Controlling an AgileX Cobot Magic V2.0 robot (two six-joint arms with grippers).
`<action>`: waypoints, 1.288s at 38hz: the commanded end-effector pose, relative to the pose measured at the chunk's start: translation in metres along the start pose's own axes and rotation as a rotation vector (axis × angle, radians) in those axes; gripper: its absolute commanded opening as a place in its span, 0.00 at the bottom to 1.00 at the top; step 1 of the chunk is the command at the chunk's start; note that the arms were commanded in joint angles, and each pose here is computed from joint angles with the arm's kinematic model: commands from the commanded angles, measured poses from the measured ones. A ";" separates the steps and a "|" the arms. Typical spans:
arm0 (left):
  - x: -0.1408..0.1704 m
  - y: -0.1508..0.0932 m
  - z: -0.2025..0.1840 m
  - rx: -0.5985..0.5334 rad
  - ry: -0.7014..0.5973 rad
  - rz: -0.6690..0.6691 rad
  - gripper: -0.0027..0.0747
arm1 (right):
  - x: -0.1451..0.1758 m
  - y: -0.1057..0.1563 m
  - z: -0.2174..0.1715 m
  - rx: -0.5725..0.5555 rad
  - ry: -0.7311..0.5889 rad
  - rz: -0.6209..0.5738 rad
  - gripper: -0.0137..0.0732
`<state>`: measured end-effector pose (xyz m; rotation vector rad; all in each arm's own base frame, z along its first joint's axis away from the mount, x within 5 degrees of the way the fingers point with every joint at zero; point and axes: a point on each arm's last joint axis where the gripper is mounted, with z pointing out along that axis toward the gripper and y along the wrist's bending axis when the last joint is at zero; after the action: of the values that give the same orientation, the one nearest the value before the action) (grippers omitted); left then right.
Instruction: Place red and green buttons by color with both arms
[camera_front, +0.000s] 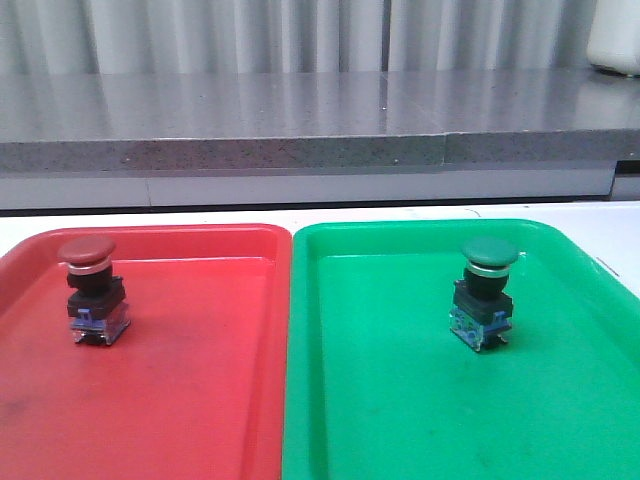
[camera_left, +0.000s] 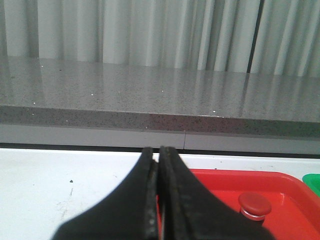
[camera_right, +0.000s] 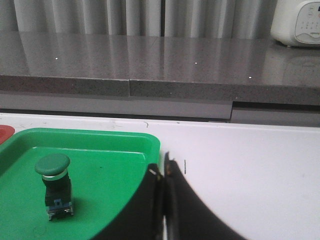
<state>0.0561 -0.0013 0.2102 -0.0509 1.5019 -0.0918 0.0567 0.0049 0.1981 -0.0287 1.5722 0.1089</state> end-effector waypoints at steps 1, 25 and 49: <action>0.000 0.000 -0.001 0.002 -0.073 -0.007 0.01 | -0.009 0.000 -0.002 0.003 -0.093 -0.013 0.03; 0.000 0.000 -0.001 0.002 -0.073 -0.007 0.01 | -0.010 -0.002 -0.002 0.037 -0.101 -0.027 0.03; 0.000 0.000 -0.001 0.002 -0.073 -0.007 0.01 | -0.009 -0.002 -0.002 0.038 -0.094 -0.027 0.03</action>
<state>0.0561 -0.0013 0.2102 -0.0509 1.5019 -0.0918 0.0568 0.0028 0.1975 -0.0040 1.5786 0.0742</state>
